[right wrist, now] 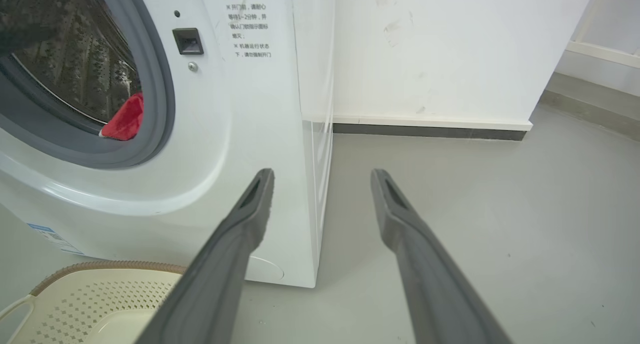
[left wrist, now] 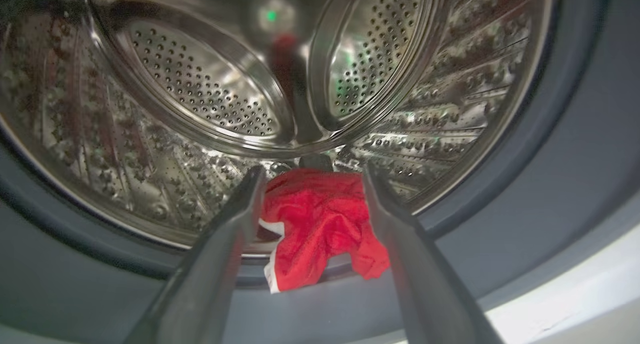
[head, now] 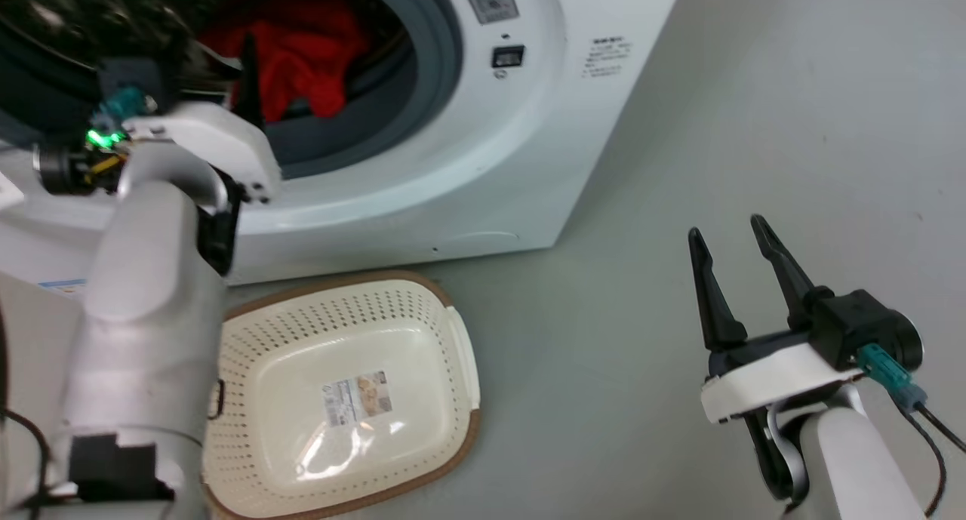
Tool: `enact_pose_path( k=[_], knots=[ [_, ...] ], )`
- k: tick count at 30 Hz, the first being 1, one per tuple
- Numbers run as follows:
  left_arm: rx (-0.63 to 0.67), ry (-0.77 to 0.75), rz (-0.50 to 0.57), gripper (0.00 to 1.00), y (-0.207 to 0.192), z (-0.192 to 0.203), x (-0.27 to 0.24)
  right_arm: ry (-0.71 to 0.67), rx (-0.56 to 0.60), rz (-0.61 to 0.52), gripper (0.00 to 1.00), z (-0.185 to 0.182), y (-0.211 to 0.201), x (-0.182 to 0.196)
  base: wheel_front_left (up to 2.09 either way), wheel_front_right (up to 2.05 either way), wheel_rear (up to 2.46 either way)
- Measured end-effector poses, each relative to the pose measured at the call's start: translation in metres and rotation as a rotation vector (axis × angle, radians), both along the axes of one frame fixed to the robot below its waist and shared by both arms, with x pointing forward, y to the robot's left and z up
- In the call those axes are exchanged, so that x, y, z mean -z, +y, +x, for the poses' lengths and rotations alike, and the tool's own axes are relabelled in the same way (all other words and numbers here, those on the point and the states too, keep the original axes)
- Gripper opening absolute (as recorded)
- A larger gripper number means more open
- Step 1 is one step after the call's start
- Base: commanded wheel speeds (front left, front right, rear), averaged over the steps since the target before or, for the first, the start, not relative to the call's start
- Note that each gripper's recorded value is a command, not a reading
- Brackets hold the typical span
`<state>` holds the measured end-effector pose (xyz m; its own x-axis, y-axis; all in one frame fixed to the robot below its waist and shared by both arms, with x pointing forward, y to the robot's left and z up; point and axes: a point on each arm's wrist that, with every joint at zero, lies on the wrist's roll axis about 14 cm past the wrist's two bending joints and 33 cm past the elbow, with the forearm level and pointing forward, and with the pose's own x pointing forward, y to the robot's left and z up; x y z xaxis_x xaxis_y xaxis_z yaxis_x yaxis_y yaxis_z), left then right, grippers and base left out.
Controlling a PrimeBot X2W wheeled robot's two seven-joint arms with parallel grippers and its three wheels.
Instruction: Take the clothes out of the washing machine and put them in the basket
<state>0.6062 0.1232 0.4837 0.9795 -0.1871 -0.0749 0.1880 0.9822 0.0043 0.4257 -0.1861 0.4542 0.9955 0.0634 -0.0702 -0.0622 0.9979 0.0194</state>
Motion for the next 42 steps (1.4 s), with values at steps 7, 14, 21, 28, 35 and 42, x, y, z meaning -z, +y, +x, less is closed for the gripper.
enact_pose_path(
  k=[7, 14, 21, 28, 35, 42],
  knots=[
    [0.022, 0.185, 0.018, 1.0, -0.007, 0.038, 0.044, 0.05, 0.029, 0.021, 1.0, 0.005, -0.011, 0.021, 0.0, 0.0, 0.0],
    [0.037, 0.349, 0.03, 1.0, -0.011, 0.064, 0.081, 0.107, 0.055, 0.03, 1.0, 0.004, -0.02, 0.041, 0.0, 0.0, 0.0],
    [0.042, 0.6, 0.017, 1.0, -0.018, 0.069, 0.124, 0.136, 0.075, 0.038, 1.0, 0.002, -0.026, 0.051, 0.0, 0.0, 0.0],
    [0.066, 0.798, 0.004, 0.42, -0.03, 0.059, 0.147, 0.152, 0.091, 0.043, 1.0, -0.002, -0.031, 0.055, 0.0, 0.0, 0.0],
    [0.063, 0.795, 0.01, 0.0, -0.027, 0.059, 0.146, 0.139, 0.097, 0.041, 1.0, -0.001, -0.034, 0.05, 0.0, 0.0, 0.0],
    [0.058, 0.485, 0.009, 0.0, -0.028, 0.078, 0.096, 0.117, 0.1, 0.041, 1.0, -0.003, -0.035, 0.04, 0.0, 0.0, 0.0]
  ],
)
